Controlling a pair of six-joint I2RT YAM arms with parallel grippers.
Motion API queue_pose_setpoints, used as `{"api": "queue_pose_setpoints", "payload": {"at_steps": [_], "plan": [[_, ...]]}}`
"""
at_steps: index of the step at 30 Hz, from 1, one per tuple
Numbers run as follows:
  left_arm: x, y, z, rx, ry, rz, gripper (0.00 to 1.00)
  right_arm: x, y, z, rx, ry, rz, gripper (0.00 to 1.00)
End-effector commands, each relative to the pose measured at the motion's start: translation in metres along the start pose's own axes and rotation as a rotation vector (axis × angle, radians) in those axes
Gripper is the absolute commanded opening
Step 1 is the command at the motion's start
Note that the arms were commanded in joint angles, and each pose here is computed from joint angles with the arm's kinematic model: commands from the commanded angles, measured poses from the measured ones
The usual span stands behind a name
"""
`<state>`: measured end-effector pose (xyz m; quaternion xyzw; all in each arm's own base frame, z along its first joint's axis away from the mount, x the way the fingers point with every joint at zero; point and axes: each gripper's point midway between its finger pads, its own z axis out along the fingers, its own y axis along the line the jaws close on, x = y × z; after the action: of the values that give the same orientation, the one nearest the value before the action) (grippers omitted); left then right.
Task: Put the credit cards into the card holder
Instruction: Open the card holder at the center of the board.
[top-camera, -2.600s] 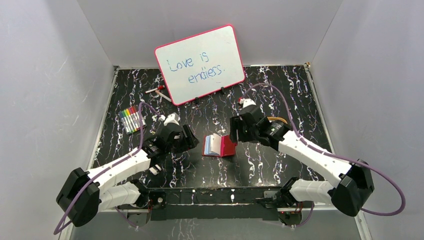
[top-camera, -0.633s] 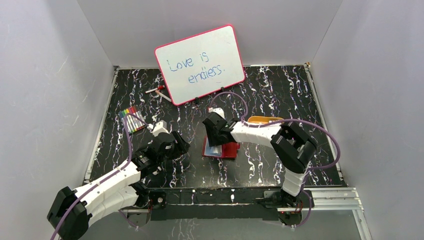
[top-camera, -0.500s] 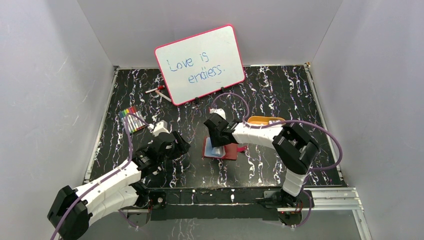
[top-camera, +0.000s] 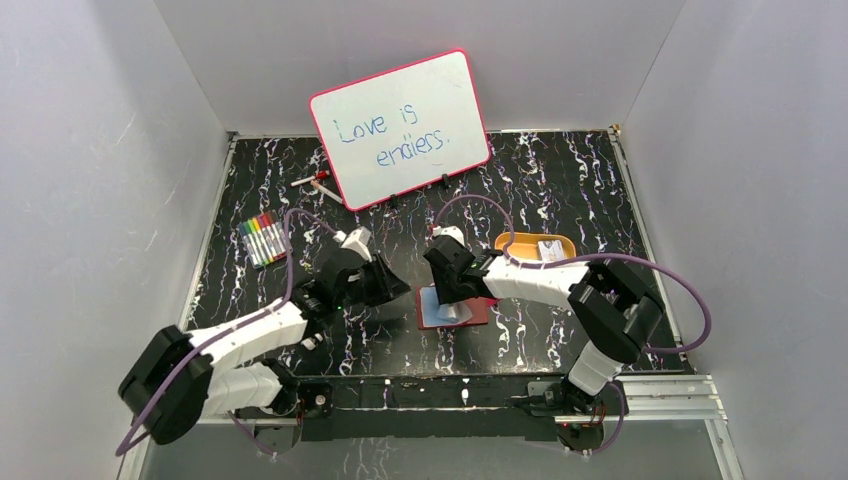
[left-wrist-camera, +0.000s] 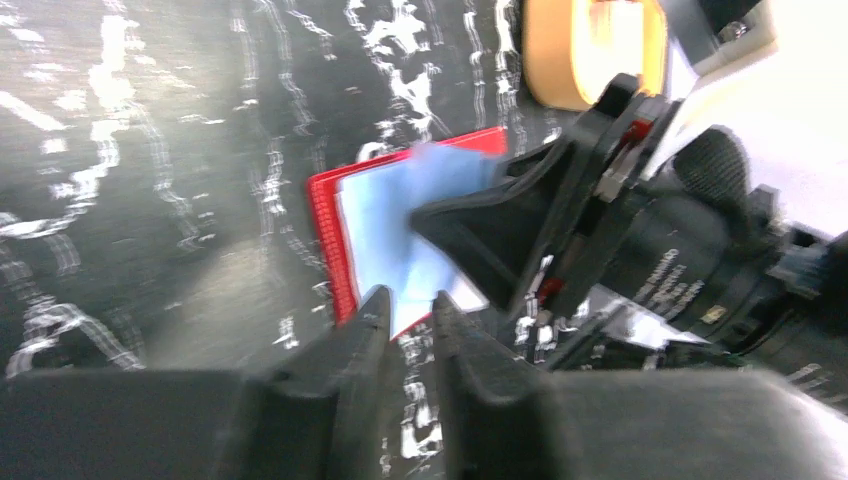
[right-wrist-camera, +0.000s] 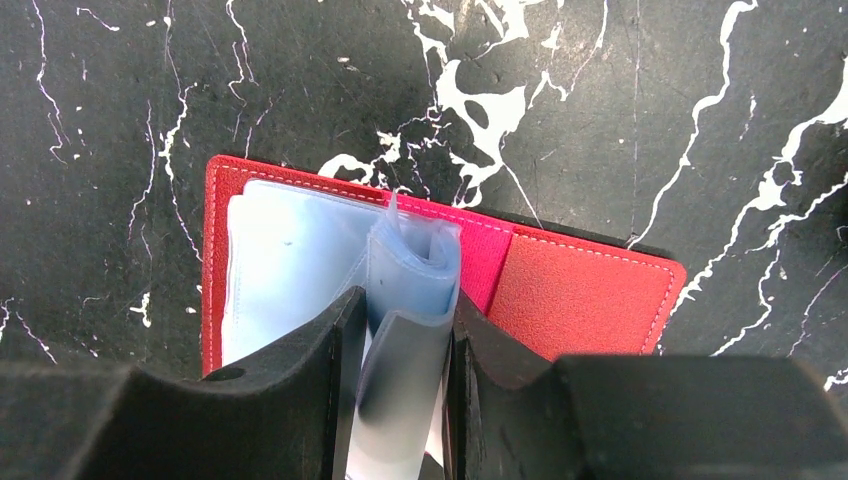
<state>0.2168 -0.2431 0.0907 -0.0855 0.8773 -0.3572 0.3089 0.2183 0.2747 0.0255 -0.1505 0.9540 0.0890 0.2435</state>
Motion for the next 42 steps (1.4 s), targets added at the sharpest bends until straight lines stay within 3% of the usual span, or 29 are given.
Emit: {"api": "queue_pose_setpoints", "payload": {"at_steps": [1,2,3,14,31,34,39,42], "plan": [[-0.004,-0.064,0.011,0.274,0.062,0.008,0.11,-0.012,0.004,-0.006,-0.041,-0.053,0.032,0.41],[0.0,-0.063,0.016,0.28,0.083,0.0,0.01,-0.012,0.005,-0.007,-0.045,-0.055,0.036,0.41],[0.004,-0.064,0.021,0.29,0.102,-0.01,0.0,-0.012,0.005,-0.007,-0.048,-0.056,0.04,0.41],[0.036,-0.043,0.057,0.27,0.22,-0.055,0.0,-0.016,0.008,-0.01,-0.064,-0.067,0.051,0.41],[0.072,0.046,0.08,-0.099,0.306,-0.074,0.0,-0.007,-0.021,-0.021,0.035,-0.073,0.044,0.42],[0.073,0.052,0.079,-0.122,0.303,-0.068,0.0,-0.004,-0.033,-0.027,0.068,-0.073,0.051,0.47],[0.074,0.055,0.077,-0.129,0.301,-0.061,0.0,-0.003,-0.049,-0.048,0.097,-0.098,0.079,0.65],[0.074,0.055,0.078,-0.124,0.302,-0.06,0.0,-0.012,-0.05,-0.07,0.08,-0.136,0.088,0.7]]}}
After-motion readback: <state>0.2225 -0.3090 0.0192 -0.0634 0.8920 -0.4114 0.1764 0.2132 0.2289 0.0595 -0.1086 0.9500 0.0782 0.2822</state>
